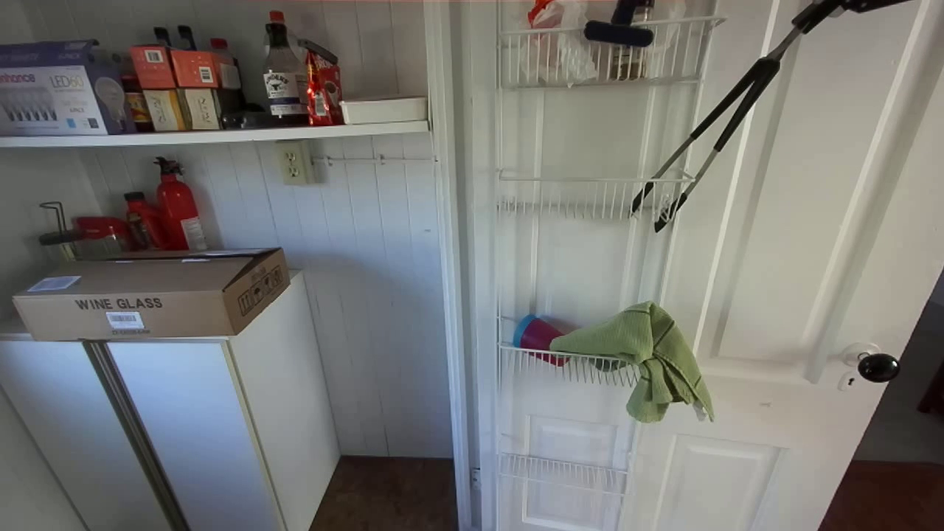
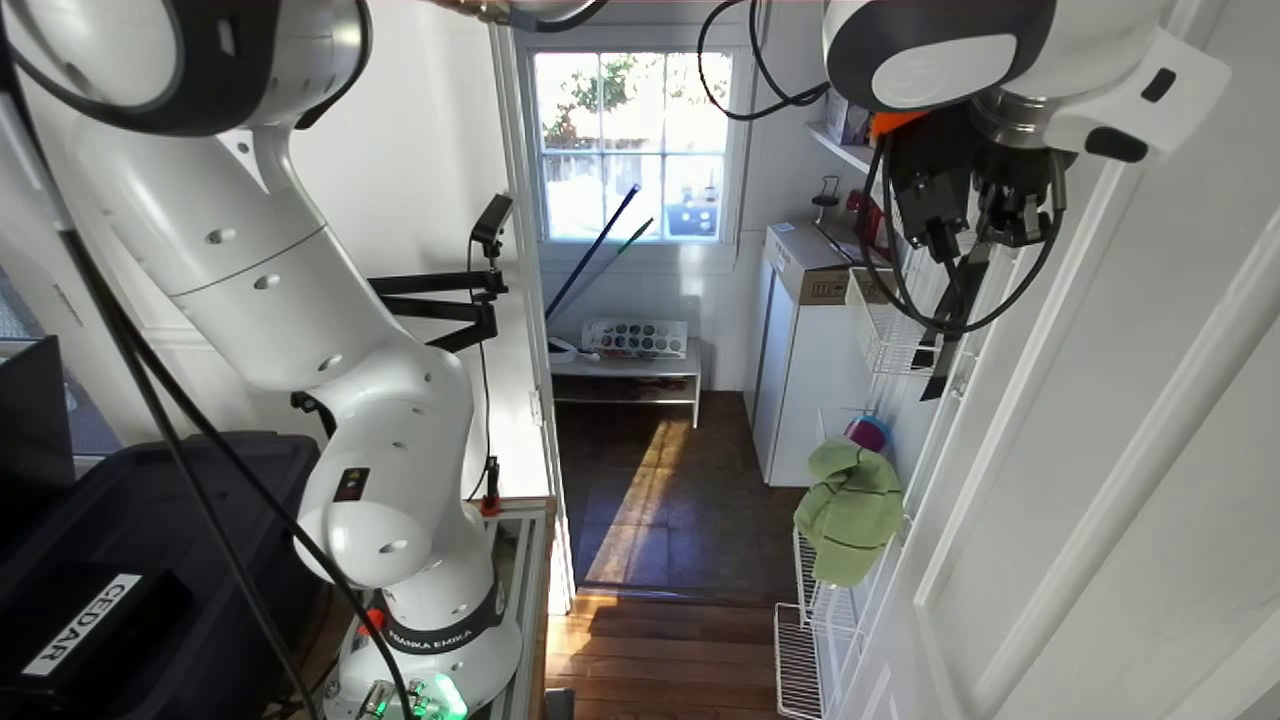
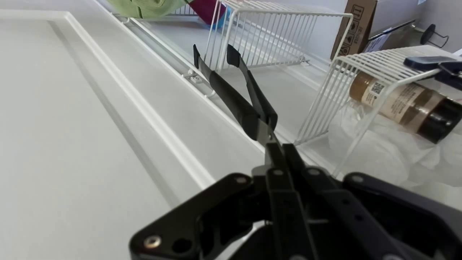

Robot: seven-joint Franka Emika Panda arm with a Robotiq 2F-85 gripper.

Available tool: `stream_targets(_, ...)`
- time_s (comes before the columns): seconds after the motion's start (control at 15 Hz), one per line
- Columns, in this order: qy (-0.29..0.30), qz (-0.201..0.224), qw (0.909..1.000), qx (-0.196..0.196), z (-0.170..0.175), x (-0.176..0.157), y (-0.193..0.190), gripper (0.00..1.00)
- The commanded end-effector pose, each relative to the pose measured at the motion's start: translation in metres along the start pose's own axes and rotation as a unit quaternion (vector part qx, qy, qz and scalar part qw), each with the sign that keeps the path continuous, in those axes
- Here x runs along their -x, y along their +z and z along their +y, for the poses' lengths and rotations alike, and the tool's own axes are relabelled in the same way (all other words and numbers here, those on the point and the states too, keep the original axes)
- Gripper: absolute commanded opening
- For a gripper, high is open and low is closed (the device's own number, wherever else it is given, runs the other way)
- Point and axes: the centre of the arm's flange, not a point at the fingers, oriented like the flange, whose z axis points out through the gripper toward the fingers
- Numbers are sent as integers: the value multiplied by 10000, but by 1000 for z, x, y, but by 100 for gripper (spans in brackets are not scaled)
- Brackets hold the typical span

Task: Pick up the tongs from the third white rack from the bottom and hang them on the fourth white rack from the bottom

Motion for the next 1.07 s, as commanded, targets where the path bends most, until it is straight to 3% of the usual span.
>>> stream_targets(0.0,25,-28,10000,-13,-5,-3,-10,1)
stream_targets(0.67,124,-186,9993,-298,-11,-10,-49,1)
stream_targets(1.0,-1,-235,9995,-188,-17,-9,-67,1)
